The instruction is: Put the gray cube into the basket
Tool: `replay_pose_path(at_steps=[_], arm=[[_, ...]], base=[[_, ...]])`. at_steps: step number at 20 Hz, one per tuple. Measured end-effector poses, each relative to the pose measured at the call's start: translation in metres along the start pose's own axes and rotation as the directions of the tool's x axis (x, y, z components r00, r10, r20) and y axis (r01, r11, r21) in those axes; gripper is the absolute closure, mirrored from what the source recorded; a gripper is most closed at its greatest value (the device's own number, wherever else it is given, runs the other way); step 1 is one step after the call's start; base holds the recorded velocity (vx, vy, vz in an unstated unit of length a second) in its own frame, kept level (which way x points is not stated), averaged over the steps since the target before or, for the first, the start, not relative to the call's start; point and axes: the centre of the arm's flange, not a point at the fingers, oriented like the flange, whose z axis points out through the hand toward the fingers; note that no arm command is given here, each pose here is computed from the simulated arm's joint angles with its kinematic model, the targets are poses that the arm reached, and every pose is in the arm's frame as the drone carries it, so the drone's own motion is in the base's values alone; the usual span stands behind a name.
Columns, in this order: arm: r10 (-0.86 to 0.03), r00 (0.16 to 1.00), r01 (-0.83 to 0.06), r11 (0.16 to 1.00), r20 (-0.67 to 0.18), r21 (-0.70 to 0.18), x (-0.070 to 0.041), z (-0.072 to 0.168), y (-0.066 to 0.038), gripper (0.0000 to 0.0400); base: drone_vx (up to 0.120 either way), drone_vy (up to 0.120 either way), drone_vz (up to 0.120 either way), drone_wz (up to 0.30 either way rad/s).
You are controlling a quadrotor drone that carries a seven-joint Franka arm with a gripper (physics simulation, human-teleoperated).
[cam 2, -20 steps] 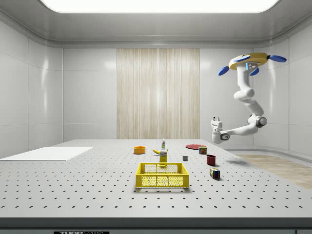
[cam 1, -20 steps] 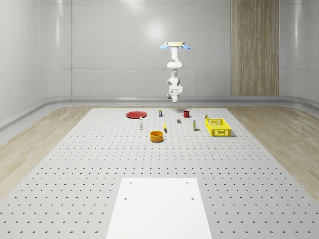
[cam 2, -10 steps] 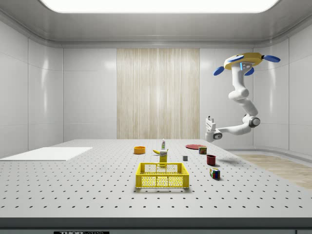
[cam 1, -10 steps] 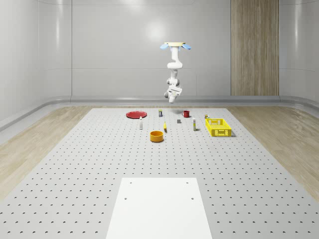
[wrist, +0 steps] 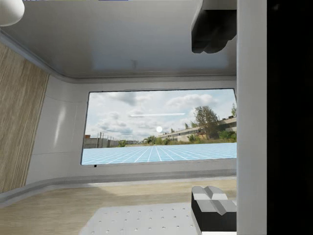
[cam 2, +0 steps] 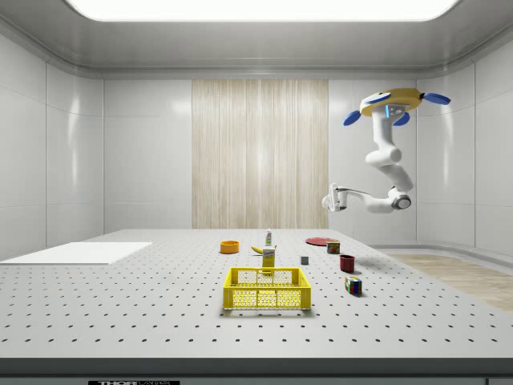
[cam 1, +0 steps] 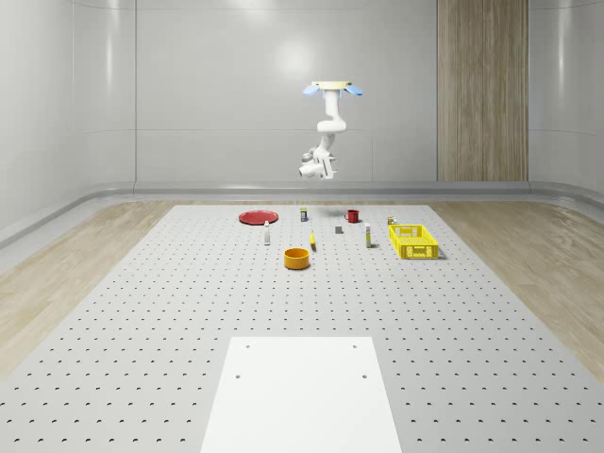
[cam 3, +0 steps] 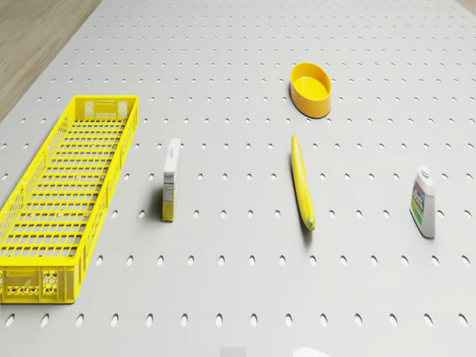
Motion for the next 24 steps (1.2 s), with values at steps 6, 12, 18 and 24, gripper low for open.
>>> replay_pose_path(at_steps=[6,12,18,24], arm=[[-0.21,0.808,-0.175,0.806,-0.55,-0.565,-0.056,0.039,-0.055,0.0],[-0.411,0.612,-0.362,0.613,-0.675,-0.702,-0.07,0.077,-0.067,0.0],[-0.49,0.534,-0.436,0.539,-0.689,-0.721,-0.072,0.092,-0.069,0.0],[-0.517,0.506,-0.462,0.514,-0.69,-0.723,-0.073,0.097,-0.069,0.0]], base=[[0.1,0.0,-0.12,0.0],[0.06,0.0,-0.12,0.0],[0.12,0.0,-0.12,0.0],[0.12,0.0,-0.12,0.0]])
